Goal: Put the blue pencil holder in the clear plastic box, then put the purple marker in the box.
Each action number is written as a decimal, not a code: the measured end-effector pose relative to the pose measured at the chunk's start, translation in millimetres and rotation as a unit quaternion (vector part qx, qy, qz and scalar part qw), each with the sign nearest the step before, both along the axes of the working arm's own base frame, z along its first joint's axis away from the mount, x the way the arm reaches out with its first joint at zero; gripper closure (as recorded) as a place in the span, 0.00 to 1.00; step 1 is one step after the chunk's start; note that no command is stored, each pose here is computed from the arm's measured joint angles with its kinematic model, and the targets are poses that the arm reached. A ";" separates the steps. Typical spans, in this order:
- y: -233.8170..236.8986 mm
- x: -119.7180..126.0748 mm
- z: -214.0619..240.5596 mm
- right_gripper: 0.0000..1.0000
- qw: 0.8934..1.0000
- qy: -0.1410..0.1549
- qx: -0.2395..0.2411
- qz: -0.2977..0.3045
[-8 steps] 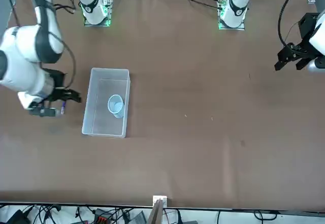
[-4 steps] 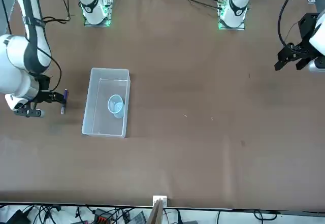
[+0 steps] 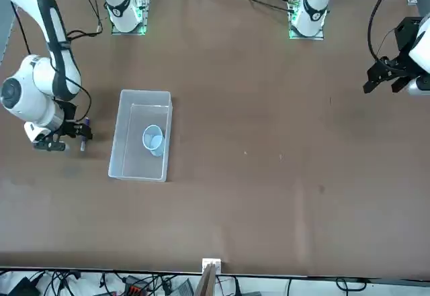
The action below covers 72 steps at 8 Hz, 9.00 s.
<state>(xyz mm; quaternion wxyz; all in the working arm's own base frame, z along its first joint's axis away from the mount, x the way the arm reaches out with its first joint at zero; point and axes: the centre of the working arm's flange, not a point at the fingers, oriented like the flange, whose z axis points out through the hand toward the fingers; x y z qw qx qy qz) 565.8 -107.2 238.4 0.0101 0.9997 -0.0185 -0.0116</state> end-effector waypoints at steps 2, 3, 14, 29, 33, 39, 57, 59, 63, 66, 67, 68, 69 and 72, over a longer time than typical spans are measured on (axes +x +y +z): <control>-23.4 -6.6 -15.2 0.11 1.000 0.008 0.000 0.003; -29.1 -8.5 -20.4 0.11 1.000 0.010 0.000 0.002; -32.8 -12.0 -48.3 0.66 1.000 0.018 0.001 0.014; 138.5 36.1 175.0 0.85 0.999 0.027 0.041 0.015; 253.1 33.5 120.4 0.85 0.999 0.042 0.028 0.020; 252.3 32.0 34.1 0.85 0.997 0.074 0.011 0.017; 243.9 35.2 -18.1 0.39 0.997 0.074 0.001 0.010; 246.0 41.6 0.6 0.39 0.998 0.059 0.005 0.011; 235.6 54.2 95.6 0.37 0.999 0.040 0.014 0.005; 207.3 61.5 197.4 0.21 0.999 0.034 0.014 -0.006; 202.3 62.9 220.9 0.18 0.999 0.032 0.014 -0.008; 197.7 64.4 240.7 0.03 1.000 0.025 0.010 -0.009; 190.2 64.6 259.9 0.01 1.000 0.015 0.005 -0.006; 153.2 47.0 313.4 0.01 1.000 0.004 0.005 0.022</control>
